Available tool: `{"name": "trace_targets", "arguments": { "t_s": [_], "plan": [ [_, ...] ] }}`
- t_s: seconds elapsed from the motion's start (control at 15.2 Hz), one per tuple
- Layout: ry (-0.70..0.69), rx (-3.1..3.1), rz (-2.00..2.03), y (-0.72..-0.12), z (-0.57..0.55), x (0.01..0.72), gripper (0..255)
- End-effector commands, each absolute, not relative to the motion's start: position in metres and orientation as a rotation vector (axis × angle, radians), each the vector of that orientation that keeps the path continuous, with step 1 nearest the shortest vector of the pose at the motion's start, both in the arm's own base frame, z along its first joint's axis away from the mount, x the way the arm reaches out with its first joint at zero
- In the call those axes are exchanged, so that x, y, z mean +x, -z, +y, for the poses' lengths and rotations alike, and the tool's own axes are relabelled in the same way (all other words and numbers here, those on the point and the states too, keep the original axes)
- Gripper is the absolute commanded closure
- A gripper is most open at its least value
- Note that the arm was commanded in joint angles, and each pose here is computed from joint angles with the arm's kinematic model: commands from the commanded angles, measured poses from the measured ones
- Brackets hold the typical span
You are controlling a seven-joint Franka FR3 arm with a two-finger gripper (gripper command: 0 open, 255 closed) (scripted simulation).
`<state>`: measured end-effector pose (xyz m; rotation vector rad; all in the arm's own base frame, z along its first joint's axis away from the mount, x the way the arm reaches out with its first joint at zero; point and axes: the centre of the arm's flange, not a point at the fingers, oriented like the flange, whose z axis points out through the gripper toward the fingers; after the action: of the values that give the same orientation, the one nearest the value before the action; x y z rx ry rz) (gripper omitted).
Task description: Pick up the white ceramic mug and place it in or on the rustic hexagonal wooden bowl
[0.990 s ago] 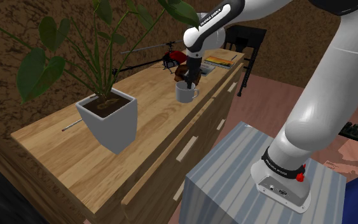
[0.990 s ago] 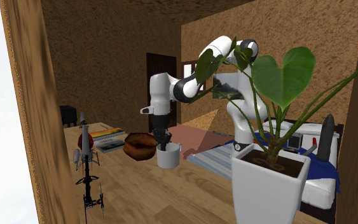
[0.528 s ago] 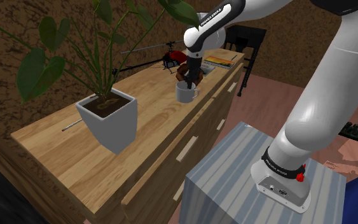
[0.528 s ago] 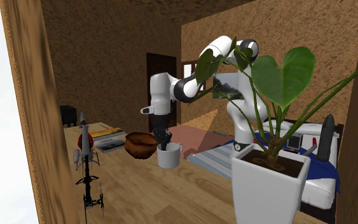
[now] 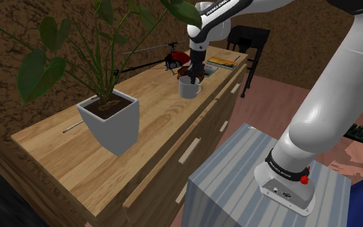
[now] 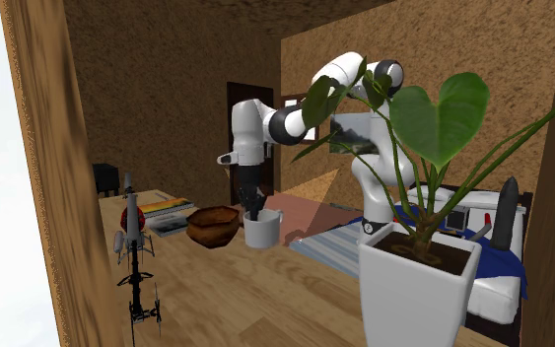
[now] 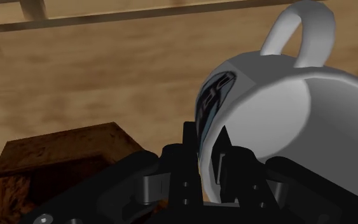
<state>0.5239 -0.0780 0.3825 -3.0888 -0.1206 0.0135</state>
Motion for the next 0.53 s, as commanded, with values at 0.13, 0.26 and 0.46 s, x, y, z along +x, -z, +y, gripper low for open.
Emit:
{"name": "trace_targets", "arguments": {
  "t_s": [0.13,0.26,0.46],
  "plan": [
    [-0.014,-3.089,-0.12,-0.404,-0.078,0.523,255],
    [-0.014,-3.089,-0.12,-0.415,-0.078,0.523,255],
    [-0.014,-3.089,-0.12,-0.431,-0.078,0.523,255]
  ]
}}
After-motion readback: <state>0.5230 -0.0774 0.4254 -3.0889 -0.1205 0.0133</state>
